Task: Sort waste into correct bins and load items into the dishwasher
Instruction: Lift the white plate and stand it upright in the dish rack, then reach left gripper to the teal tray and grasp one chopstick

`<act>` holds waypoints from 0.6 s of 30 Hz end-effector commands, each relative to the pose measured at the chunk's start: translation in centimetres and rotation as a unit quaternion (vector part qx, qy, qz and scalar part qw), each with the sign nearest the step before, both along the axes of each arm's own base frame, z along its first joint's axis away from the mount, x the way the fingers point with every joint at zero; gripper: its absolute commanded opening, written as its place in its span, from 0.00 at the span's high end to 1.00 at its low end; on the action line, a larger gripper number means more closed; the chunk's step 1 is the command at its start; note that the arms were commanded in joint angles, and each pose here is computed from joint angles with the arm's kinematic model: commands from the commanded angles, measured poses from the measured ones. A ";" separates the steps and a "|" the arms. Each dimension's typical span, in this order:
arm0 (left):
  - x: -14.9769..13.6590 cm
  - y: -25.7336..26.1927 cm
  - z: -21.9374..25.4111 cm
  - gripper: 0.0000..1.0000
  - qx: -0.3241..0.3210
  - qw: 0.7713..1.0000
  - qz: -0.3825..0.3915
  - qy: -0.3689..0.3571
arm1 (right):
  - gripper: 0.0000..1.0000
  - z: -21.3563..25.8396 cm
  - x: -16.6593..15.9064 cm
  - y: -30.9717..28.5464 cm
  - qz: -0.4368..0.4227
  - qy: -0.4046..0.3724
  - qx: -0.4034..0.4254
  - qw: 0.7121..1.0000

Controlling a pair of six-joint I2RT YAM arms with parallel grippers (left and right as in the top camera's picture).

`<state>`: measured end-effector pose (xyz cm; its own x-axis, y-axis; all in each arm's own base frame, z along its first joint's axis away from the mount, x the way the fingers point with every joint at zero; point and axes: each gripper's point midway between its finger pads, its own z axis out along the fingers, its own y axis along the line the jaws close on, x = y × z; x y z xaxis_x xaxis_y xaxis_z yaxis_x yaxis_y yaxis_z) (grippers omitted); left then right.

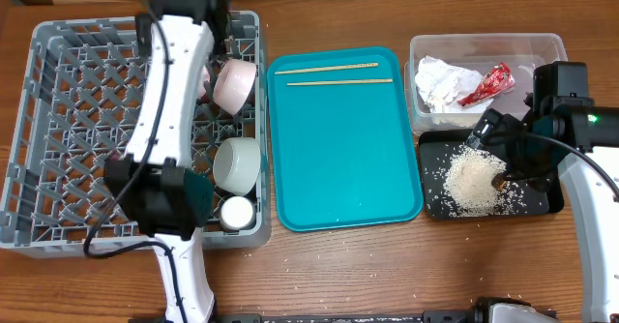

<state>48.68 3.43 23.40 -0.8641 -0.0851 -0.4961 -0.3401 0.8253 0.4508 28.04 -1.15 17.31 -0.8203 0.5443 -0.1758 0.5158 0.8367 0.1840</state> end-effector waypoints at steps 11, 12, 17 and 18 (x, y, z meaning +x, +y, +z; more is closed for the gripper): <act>-1.6 -25.6 5.1 0.00 -0.190 0.838 -0.511 0.006 | 0.00 0.4 0.2 -0.2 -0.003 -0.009 -0.005 1.000; -1.4 -26.4 3.8 0.00 -0.183 0.834 -0.520 0.019 | 0.00 0.4 0.2 -0.3 -0.003 -0.009 -0.005 1.000; -0.7 -29.4 -4.6 0.00 -0.139 0.795 -0.580 0.111 | 0.00 0.4 0.2 -0.2 -0.003 -0.009 -0.005 1.000; -0.4 -29.6 -6.4 0.00 -0.133 0.791 -0.584 0.127 | 0.00 0.4 0.2 -0.3 -0.003 -0.009 -0.005 1.000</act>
